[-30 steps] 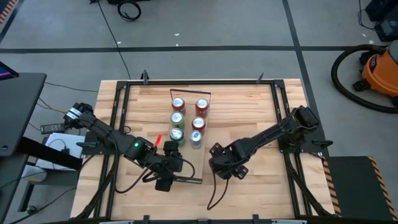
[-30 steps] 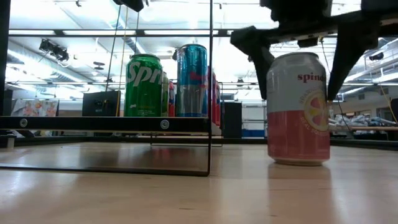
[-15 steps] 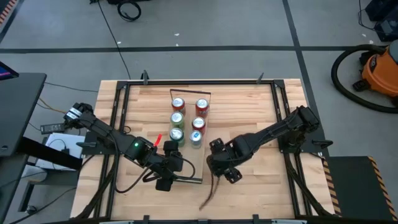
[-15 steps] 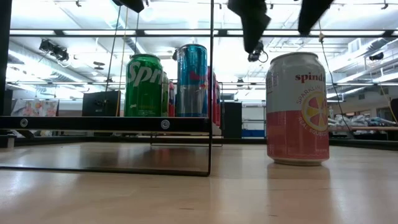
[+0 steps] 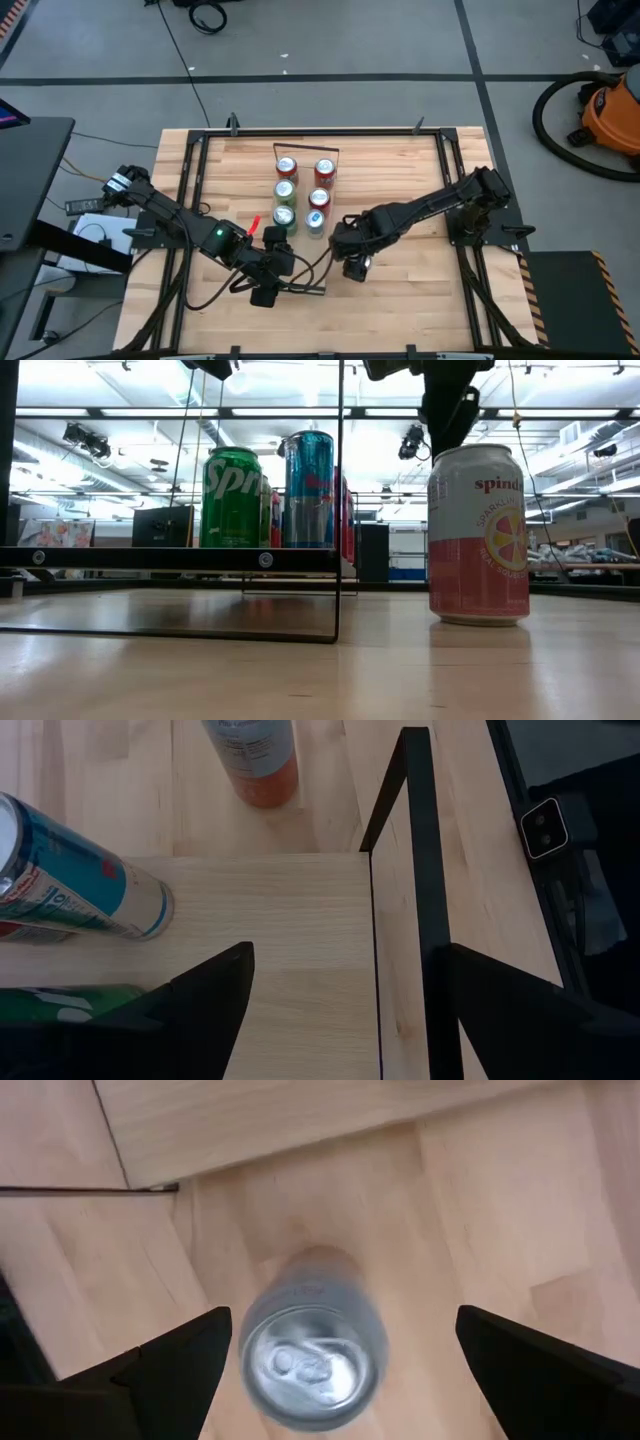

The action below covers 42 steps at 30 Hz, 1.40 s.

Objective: Place canned beverage on shelf
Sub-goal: Put the orange white soda can on the shelf

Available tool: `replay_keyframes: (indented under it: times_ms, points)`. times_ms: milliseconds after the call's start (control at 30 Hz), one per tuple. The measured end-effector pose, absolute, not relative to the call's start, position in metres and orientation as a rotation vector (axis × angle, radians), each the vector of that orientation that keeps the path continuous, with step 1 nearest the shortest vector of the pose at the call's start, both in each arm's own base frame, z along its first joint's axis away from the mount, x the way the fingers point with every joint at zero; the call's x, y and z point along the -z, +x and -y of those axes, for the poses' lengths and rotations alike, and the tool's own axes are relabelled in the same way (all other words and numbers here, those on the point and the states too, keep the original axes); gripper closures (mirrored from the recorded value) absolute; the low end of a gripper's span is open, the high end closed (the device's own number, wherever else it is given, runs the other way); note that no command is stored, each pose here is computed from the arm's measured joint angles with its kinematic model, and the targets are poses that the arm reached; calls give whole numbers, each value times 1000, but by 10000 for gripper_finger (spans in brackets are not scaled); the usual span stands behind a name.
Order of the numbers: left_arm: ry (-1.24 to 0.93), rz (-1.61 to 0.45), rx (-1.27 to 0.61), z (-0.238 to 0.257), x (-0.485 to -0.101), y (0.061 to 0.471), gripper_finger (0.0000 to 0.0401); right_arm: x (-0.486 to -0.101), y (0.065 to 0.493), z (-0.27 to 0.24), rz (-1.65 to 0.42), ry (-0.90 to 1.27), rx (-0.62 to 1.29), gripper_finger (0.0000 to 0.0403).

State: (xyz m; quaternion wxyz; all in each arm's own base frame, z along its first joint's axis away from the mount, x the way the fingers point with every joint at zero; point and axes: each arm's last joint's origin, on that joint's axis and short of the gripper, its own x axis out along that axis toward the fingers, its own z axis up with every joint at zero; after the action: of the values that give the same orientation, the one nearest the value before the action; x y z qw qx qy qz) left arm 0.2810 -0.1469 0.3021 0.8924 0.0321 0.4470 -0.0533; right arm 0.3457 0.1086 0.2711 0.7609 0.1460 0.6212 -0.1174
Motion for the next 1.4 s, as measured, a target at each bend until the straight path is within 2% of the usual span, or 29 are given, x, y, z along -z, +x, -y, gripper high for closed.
replay_keyframes:
  times_ms: [400,633,933,1100,1400]
  points:
    - [70,-928,112,147,-302,281,67,-238,339,-114,-1387,364,312,6]
    - [70,-928,112,147,-302,281,67,-212,336,-116,-1425,398,217,9]
    - [70,-928,112,147,-302,281,67,-204,333,-115,-1439,308,135,71]
    - [69,-927,112,147,-302,281,67,-204,333,-115,-1438,180,19,89]
    - [69,-926,112,147,-302,281,67,-204,331,-124,-1386,-277,-373,62]
